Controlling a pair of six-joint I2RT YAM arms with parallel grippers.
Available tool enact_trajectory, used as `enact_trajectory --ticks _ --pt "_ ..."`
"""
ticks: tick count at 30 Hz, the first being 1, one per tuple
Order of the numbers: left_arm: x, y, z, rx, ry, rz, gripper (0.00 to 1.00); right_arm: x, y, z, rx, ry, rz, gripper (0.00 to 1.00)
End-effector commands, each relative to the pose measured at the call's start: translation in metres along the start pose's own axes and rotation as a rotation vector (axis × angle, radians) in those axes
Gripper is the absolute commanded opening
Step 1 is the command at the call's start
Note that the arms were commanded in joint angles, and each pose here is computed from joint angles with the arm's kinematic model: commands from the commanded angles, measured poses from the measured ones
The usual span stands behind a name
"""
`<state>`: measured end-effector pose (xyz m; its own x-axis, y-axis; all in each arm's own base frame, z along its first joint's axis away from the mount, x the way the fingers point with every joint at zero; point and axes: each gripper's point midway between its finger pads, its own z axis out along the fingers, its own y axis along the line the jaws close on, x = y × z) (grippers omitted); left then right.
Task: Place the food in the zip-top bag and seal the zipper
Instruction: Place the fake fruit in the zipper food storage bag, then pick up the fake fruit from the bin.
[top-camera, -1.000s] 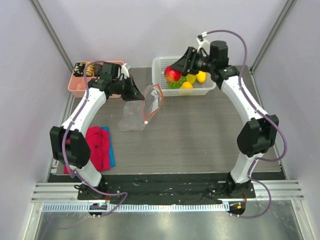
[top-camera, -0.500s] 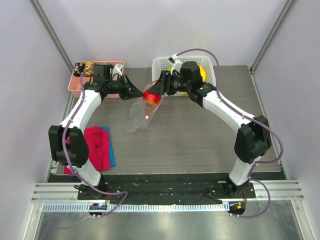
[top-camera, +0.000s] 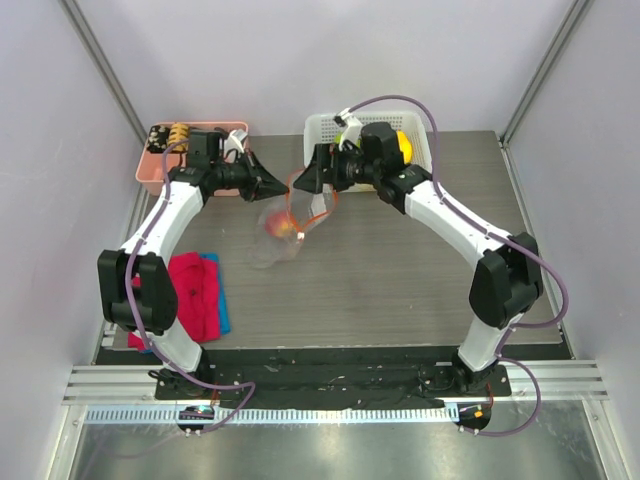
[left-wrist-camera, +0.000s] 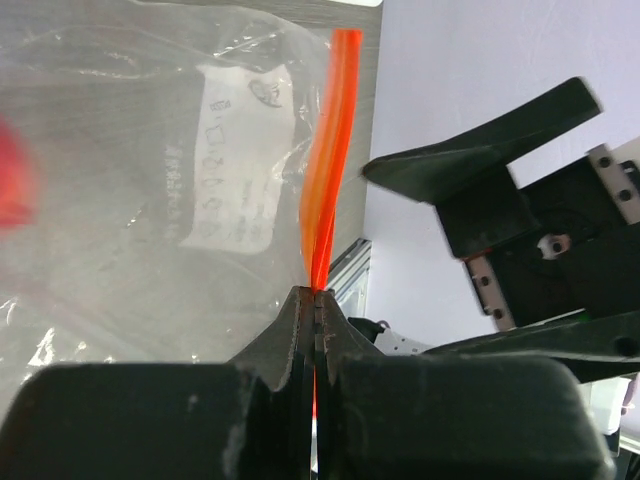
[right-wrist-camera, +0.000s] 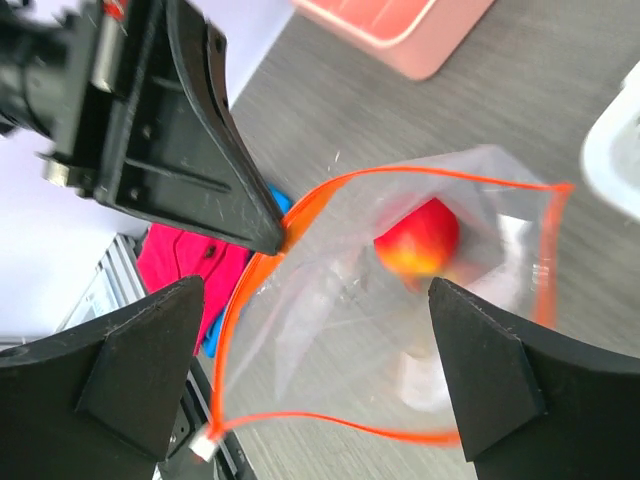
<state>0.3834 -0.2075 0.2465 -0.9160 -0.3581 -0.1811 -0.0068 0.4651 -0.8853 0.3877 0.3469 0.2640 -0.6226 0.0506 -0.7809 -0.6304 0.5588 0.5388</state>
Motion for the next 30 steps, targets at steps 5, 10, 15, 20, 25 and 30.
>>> enact_trajectory --ticks 5,10,15,20,25,30 --pt "-0.006 -0.019 -0.014 0.05 -0.029 0.071 0.0 -0.083 -0.062 -0.056 0.127 -0.169 -0.011 0.95" --pt "-0.007 -0.014 -0.014 0.028 -0.037 0.092 0.0 -0.084 -0.154 -0.075 0.4 -0.153 -0.034 0.91" --pt "-0.007 -0.013 -0.013 0.025 -0.036 0.09 0.0 -0.074 -0.215 -0.073 0.603 -0.105 -0.022 0.92" --pt "-0.006 -0.01 -0.014 0.014 -0.038 0.1 0.0 -0.052 -0.262 -0.053 0.697 -0.05 0.029 0.96" --pt "-0.006 -0.007 -0.013 0.001 -0.039 0.103 0.0 -0.037 -0.291 -0.037 0.742 -0.015 0.077 0.98" --pt "-0.006 -0.002 -0.012 -0.011 -0.037 0.102 0.0 -0.013 -0.306 -0.019 0.709 0.037 0.121 0.98"
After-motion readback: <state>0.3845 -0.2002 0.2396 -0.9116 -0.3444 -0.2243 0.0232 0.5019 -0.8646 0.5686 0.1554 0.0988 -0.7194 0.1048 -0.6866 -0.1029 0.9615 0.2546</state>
